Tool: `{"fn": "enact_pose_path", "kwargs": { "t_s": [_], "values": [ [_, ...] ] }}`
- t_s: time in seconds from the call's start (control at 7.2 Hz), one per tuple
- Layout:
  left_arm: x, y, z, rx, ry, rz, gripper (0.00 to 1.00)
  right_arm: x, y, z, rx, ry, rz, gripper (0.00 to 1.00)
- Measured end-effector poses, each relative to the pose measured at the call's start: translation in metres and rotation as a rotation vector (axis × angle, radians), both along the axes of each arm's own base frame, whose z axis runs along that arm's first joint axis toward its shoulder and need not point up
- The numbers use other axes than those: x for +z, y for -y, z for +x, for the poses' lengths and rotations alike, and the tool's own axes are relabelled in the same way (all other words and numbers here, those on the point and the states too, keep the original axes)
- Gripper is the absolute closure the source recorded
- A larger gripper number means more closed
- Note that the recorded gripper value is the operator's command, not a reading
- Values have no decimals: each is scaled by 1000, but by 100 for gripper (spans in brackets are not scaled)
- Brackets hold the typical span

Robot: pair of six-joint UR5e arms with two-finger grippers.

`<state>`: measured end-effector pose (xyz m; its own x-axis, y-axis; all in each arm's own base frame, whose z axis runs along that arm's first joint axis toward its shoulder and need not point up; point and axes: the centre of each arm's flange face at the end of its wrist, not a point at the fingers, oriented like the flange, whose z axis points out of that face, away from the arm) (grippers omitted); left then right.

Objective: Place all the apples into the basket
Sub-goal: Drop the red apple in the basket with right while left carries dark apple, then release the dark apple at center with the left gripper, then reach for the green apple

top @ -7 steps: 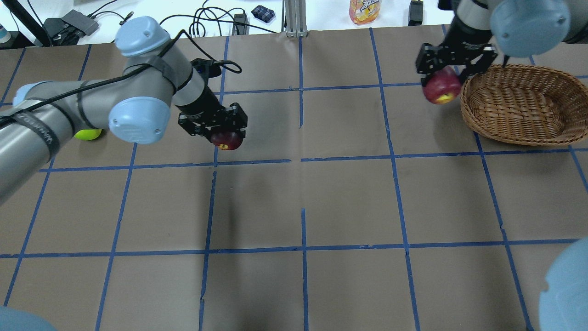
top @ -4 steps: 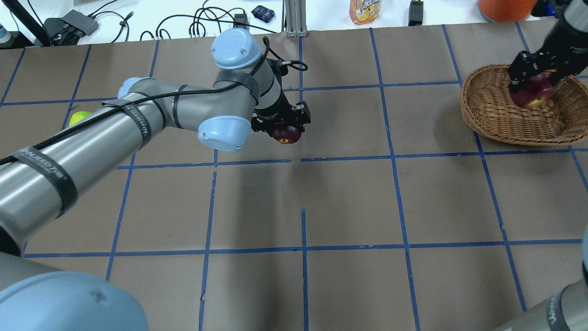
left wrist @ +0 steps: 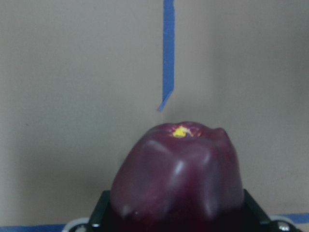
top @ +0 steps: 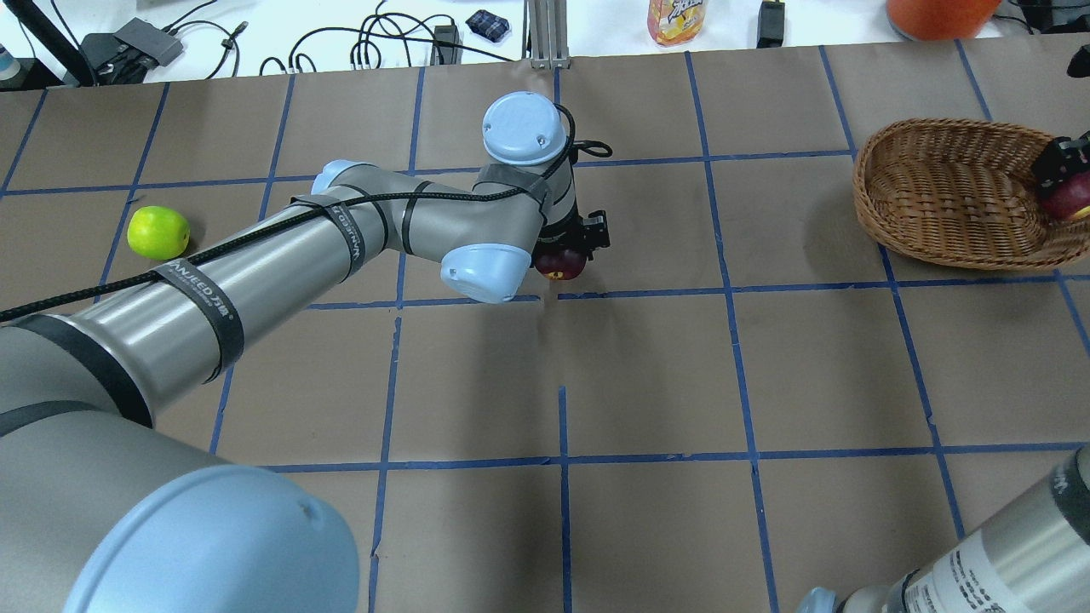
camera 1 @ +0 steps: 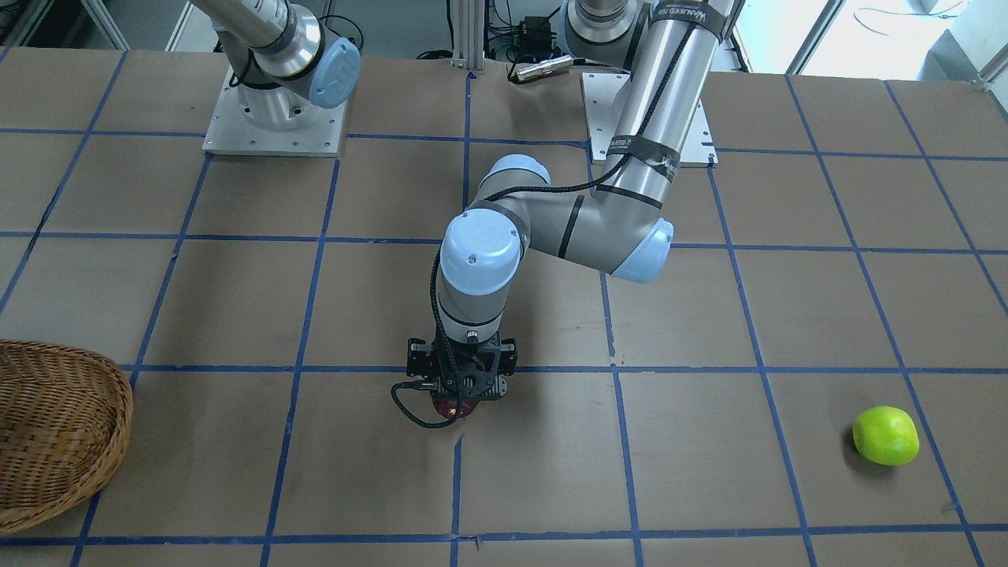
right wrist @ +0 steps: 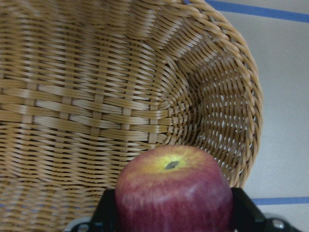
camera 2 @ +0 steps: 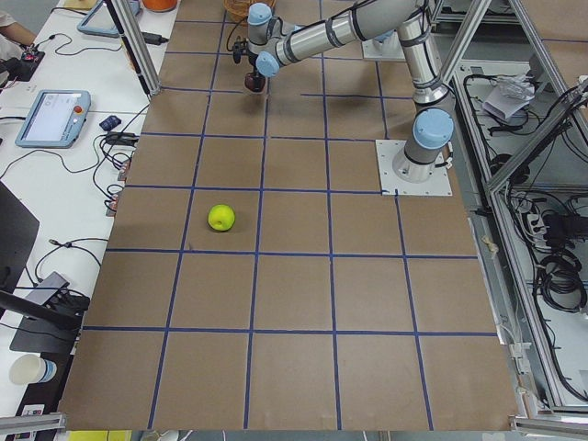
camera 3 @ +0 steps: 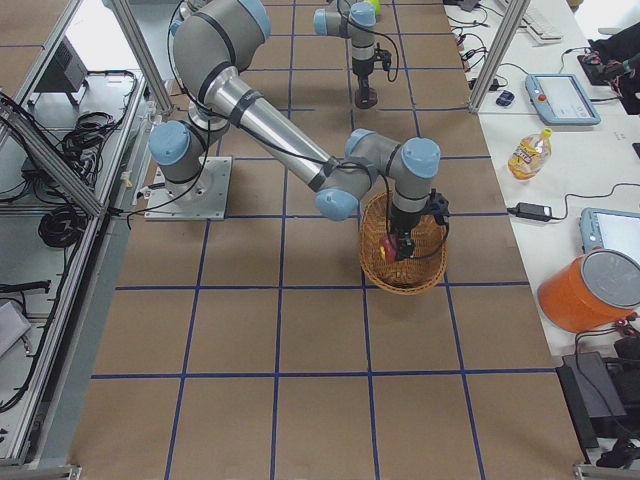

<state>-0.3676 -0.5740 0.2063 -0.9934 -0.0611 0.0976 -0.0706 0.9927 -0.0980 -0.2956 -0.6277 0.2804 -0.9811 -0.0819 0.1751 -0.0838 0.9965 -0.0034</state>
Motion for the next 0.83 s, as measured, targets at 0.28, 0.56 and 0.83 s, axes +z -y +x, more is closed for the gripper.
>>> {"fn": "enact_pose_path", "kwargs": {
  "t_s": [0.28,0.56,0.83],
  "values": [
    [27,4,10,-28,-2,-26,0,-19,2,-18,-1,-16,-21,0],
    [86,21,89,-66,32,4,0,-16,5,-13,5,-20,-31,0],
    [123,44,217,-48,58,39,0,3,15,26,49,-13,-28,0]
  ]
}}
